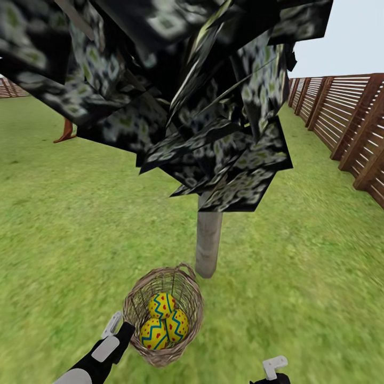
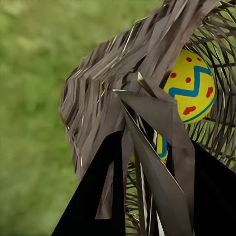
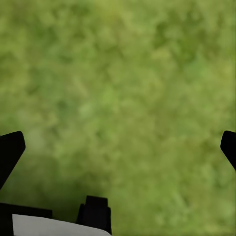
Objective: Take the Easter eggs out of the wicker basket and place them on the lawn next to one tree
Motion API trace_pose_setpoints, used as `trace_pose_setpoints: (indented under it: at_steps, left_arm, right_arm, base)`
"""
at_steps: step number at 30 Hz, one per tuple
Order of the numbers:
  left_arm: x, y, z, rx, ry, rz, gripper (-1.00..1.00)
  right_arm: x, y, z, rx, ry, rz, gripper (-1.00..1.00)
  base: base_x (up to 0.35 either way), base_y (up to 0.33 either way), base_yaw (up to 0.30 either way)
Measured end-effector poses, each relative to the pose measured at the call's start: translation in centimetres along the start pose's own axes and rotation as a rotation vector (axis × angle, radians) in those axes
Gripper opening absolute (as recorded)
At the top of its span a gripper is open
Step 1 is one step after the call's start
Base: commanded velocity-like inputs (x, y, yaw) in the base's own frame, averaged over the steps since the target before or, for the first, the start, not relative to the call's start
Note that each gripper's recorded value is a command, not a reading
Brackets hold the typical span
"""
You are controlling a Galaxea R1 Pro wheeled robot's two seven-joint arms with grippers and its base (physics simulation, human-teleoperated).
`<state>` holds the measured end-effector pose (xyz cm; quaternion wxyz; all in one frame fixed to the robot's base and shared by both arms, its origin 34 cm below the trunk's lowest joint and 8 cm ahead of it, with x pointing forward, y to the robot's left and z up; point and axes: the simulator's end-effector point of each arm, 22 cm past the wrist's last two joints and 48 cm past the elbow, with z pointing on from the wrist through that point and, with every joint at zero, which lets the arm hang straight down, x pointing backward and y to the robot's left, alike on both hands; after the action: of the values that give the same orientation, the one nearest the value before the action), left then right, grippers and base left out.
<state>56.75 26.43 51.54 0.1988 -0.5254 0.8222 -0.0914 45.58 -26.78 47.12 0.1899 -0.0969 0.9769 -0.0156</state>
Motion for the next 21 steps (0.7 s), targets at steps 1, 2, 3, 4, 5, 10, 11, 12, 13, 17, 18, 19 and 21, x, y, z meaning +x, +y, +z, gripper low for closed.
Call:
trace_pose_setpoints:
  at_steps: [1,2,3,4,5,10,11,12,13,17,18,19,21]
  left_arm:
    - [0.0,0.0,0.1,0.001,0.0,0.0,-1.0]
    - [0.1,0.2,0.3,0.0,0.0,0.0,-1.0]
    - [0.2,0.3,0.4,-0.001,0.001,0.001,-1.0]
    - [0.2,0.3,0.6,-0.001,0.001,0.0,-1.0]
    - [0.2,0.3,0.7,0.0,0.0,0.0,-1.0]
    - [0.3,0.6,1.5,0.002,-0.003,0.0,-1.0]
    - [0.3,0.6,1.6,0.005,-0.003,0.001,-1.0]
    - [0.3,0.6,1.8,0.007,-0.004,-0.001,-1.0]
    - [0.3,0.7,1.9,0.007,-0.004,0.002,-1.0]
    - [0.5,0.9,2.6,0.009,-0.005,0.002,-1.0]
    - [0.5,1.0,2.7,0.009,-0.006,0.002,-1.0]
    - [0.6,1.1,2.9,0.008,-0.006,0.002,-1.0]
    - [0.5,1.2,3.2,0.01,-0.007,0.002,-1.0]
  right_arm:
    - [0.1,0.0,0.2,0.0,0.0,0.0,1.0]
    - [0.1,0.0,0.3,0.001,0.0,0.0,1.0]
    - [0.2,0.0,0.5,0.0,0.0,-0.001,1.0]
    - [0.3,0.0,0.6,0.0,0.0,-0.001,1.0]
    - [0.3,0.0,0.8,0.001,0.0,-0.001,1.0]
    - [0.7,0.0,1.5,0.001,0.0,-0.002,1.0]
    - [0.7,-0.1,1.7,0.003,-0.001,-0.002,1.0]
    - [0.8,-0.2,1.8,0.004,-0.001,-0.002,1.0]
    - [0.9,-0.2,2.0,0.004,-0.001,-0.001,1.0]
    - [0.6,1.4,2.6,-0.071,-0.011,0.001,1.0]
    - [0.0,4.1,2.4,-0.205,-0.023,0.007,1.0]
    - [-1.6,5.8,2.0,-0.301,-0.054,0.007,1.0]
    - [-7.5,7.8,0.2,-0.488,-0.132,0.04,1.0]
  base:
    - [0.0,0.0,0.0]
    - [0.0,0.0,0.0]
    - [0.0,0.0,0.0]
    - [0.0,0.0,0.0]
    - [0.0,0.0,0.0]
    - [0.0,0.0,0.0]
    - [0.0,0.0,0.0]
    - [0.0,0.0,0.0]
    - [0.0,0.0,0.0]
    - [0.0,0.0,0.0]
    - [0.0,0.0,0.0]
    - [0.0,0.0,0.0]
    - [0.0,0.0,0.0]
